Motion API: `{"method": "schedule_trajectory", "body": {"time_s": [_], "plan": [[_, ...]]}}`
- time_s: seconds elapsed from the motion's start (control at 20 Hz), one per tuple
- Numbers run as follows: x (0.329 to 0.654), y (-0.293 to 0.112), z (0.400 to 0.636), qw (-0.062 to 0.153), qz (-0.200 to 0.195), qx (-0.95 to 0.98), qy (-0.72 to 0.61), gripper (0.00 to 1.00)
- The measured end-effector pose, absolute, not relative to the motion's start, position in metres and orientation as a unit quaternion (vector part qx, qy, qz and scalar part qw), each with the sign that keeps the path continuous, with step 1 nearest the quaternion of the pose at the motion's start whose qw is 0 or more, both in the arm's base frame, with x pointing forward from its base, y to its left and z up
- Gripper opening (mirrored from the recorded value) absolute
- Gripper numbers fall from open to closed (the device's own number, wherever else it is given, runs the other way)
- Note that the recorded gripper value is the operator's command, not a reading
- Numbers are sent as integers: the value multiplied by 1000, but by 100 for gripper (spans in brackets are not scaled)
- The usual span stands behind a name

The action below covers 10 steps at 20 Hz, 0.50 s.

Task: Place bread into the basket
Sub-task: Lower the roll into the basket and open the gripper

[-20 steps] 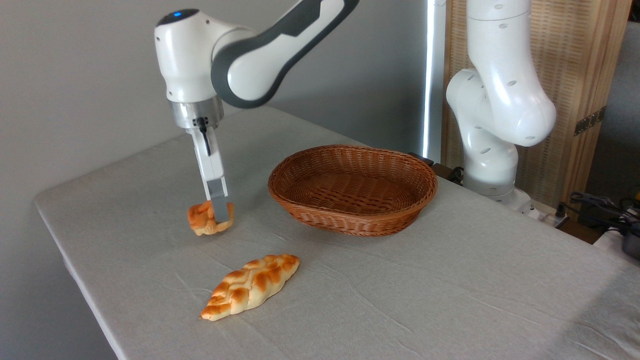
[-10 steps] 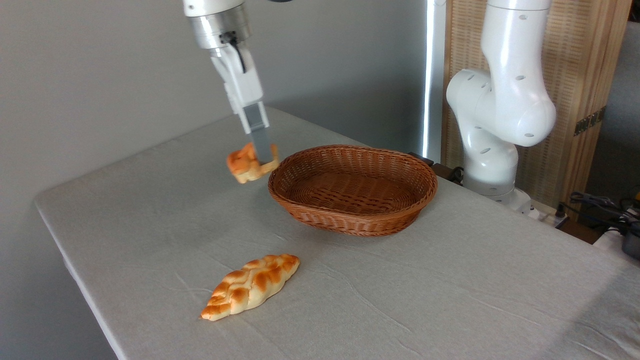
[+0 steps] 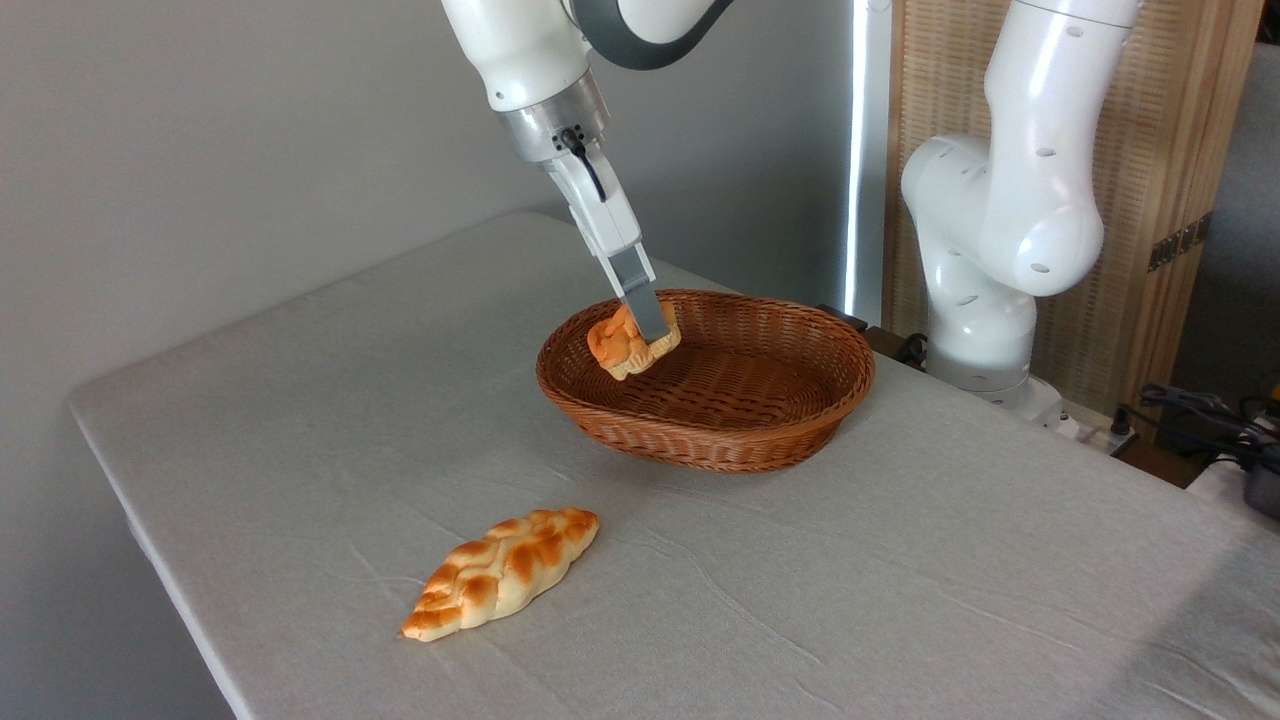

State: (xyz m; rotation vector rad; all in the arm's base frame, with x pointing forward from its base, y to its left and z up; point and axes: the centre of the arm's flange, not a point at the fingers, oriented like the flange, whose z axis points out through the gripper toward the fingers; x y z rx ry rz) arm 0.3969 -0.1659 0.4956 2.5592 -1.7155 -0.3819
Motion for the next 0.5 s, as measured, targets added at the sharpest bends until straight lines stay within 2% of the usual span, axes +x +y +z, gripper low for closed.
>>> {"method": "schedule_trajectory", "body": {"time_s": [0.05, 0.3, 0.5], "plan": [[395, -170, 494, 18, -125, 821, -557, 100], [390, -180, 488, 17, -132, 813, -567, 100], [384, -198, 468, 14, -152, 799, -581, 100]]}}
